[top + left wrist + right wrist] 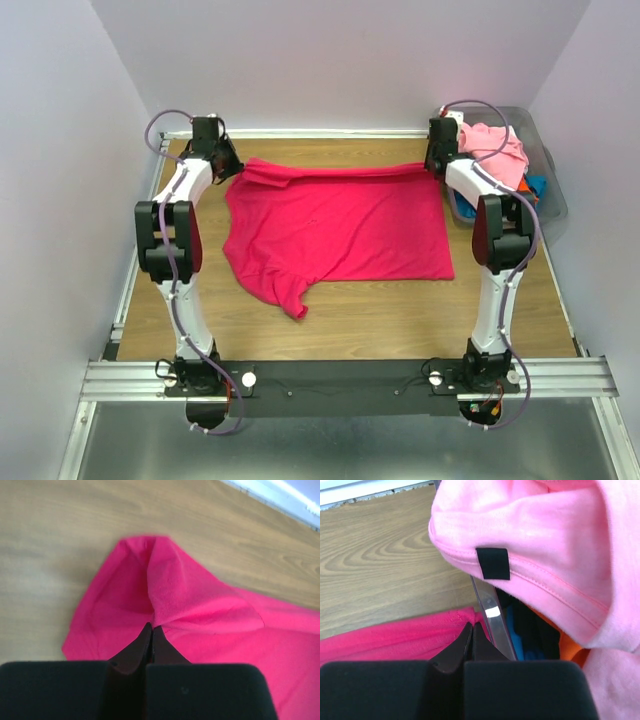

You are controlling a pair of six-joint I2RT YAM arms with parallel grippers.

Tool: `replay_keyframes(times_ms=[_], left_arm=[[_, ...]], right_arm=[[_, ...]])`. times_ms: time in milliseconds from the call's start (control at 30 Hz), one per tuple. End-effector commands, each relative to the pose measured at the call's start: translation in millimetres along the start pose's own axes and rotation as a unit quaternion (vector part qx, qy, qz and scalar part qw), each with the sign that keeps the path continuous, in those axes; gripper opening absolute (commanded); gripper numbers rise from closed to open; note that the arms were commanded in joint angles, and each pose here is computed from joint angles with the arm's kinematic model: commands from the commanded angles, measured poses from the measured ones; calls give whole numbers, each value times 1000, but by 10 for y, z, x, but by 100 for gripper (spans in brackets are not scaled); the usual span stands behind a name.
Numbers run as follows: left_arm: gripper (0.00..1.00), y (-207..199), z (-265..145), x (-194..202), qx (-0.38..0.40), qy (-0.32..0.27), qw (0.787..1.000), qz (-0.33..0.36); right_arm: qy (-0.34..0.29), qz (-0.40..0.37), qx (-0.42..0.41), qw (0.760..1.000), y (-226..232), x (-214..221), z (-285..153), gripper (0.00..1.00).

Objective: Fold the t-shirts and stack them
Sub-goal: Fold the tshirt

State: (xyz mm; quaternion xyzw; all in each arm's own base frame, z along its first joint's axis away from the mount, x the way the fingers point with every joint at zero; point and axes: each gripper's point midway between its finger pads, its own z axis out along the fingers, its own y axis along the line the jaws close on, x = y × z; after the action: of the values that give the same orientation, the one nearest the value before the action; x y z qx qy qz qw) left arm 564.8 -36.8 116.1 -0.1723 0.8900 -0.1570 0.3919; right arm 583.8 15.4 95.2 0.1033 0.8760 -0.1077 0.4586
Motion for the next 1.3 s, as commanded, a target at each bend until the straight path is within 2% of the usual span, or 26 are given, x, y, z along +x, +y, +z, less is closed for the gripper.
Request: replay_keyframes(times_ms=[0, 267, 600, 967, 1033, 1067, 1100, 1133, 1167, 1200, 1233, 1267], left_arm=[[0, -131, -377, -110, 24, -27, 999, -33], [0, 116, -641, 207, -24, -17, 997, -78], [0, 64, -1018, 194, -14, -53, 994, -95], [1, 361, -962, 1081, -28, 15, 990, -139], [12, 354, -1019, 1088, -25, 8, 990, -140], [29, 357, -1076, 1092, -25, 3, 990, -140], [38, 358, -1111, 1089, -25, -1, 990, -138], [49, 360, -1157, 1072, -26, -8, 990, -137], [71, 378, -1253, 1029, -31, -24, 990, -133], [80, 379, -1305, 1018, -34, -31, 990, -131], [86, 415, -1359, 1032, -43, -33, 990, -127], [89, 479, -1407, 1061, -57, -38, 990, -123]], right_arm=[[-20, 7, -1, 1000, -82, -175, -162, 1], [-8, 9, 10, 1000, -205, -28, -344, 1], [-6, 17, 6, 1000, -251, 21, -488, 1], [28, 40, 3, 999, -270, 363, -556, 1], [28, 45, -4, 999, -255, 346, -602, 11], [34, 46, -15, 998, -230, 363, -626, 18], [35, 49, -24, 998, -210, 328, -692, 31], [38, 51, -33, 997, -175, 341, -697, 37], [41, 55, -54, 996, -127, 307, -787, 47], [44, 58, -66, 995, -95, 300, -838, 47], [44, 61, -80, 994, -79, 258, -940, 54], [47, 62, -93, 993, -28, 254, -1009, 55]])
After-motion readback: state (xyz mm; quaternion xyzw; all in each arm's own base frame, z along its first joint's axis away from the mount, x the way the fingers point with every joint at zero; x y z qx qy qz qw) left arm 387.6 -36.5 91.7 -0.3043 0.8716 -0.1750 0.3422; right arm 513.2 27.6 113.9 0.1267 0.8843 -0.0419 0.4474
